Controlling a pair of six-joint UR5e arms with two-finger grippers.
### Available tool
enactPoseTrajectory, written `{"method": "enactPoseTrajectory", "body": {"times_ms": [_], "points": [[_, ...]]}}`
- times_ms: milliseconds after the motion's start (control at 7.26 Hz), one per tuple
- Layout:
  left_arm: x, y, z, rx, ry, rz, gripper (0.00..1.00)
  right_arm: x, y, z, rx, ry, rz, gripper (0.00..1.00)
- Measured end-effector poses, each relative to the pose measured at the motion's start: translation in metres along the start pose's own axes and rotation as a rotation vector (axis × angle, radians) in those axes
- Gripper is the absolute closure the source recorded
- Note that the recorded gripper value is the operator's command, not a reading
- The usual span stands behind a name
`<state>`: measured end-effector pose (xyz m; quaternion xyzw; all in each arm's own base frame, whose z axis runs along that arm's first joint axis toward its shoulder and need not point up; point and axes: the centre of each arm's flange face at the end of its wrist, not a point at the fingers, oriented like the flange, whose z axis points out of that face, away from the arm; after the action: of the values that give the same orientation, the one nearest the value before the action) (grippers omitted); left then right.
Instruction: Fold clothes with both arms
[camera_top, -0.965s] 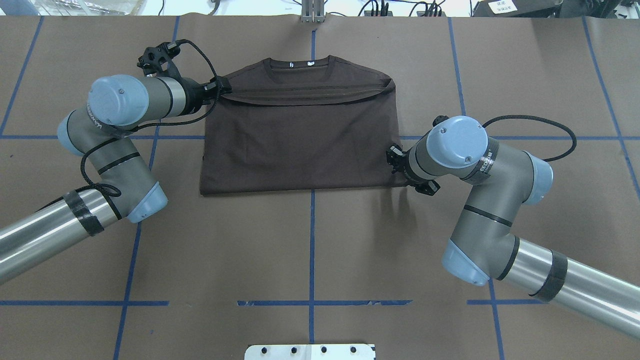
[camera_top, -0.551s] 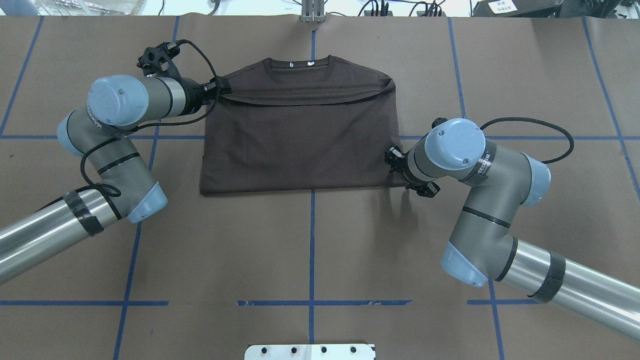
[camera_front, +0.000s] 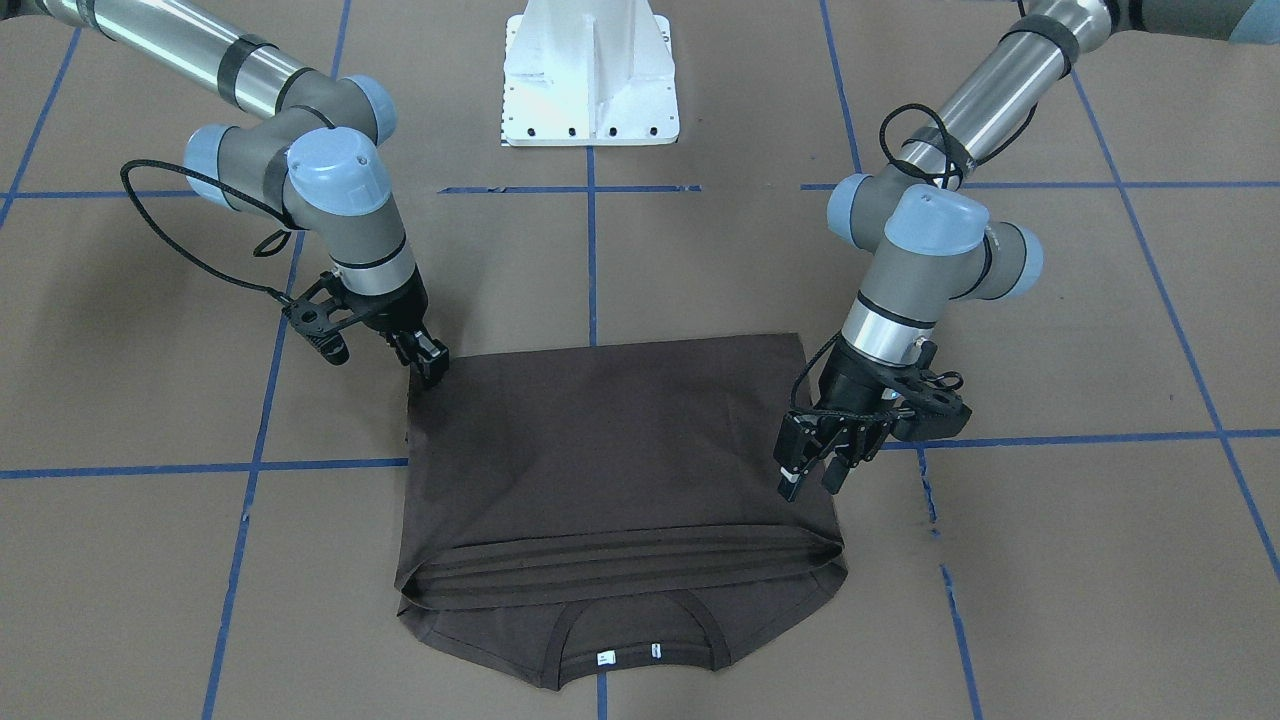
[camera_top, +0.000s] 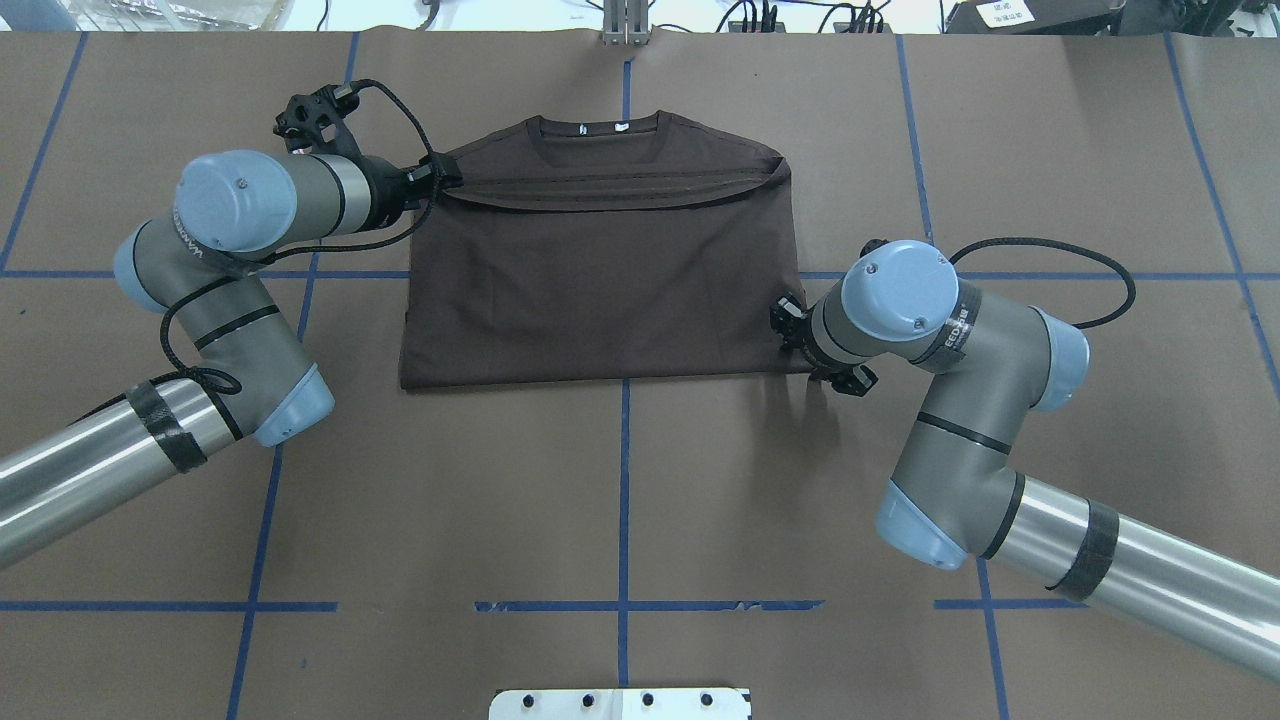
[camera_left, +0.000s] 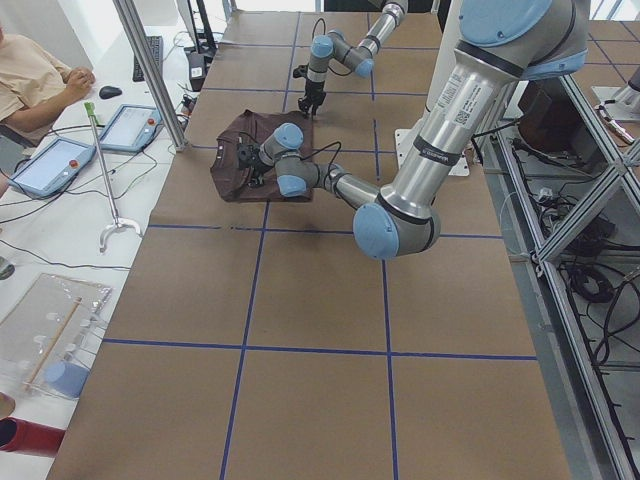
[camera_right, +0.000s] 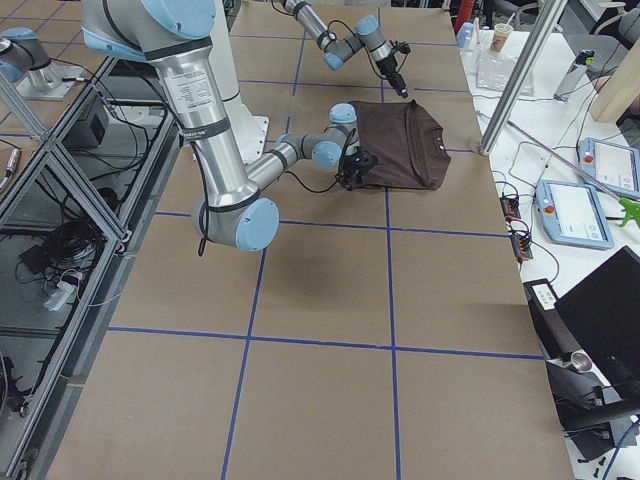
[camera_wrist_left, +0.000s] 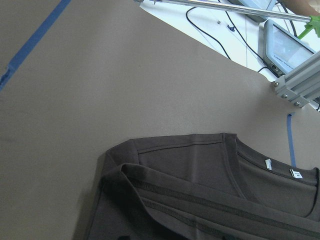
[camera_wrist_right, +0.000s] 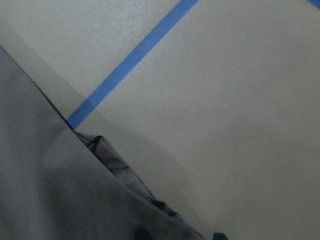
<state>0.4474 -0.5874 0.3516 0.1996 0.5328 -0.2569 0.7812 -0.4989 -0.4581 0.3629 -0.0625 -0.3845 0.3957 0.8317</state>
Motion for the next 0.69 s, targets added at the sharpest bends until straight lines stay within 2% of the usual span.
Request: {"method": "enactPoseTrajectory", "body": {"times_ms": [689], "points": [[-0.0038, 0.001, 0.0034, -0.001, -0.009, 0.001, 0.29, -0.0003, 0.0011, -0.0015, -0.009, 0.003, -0.04, 1.0]]}}
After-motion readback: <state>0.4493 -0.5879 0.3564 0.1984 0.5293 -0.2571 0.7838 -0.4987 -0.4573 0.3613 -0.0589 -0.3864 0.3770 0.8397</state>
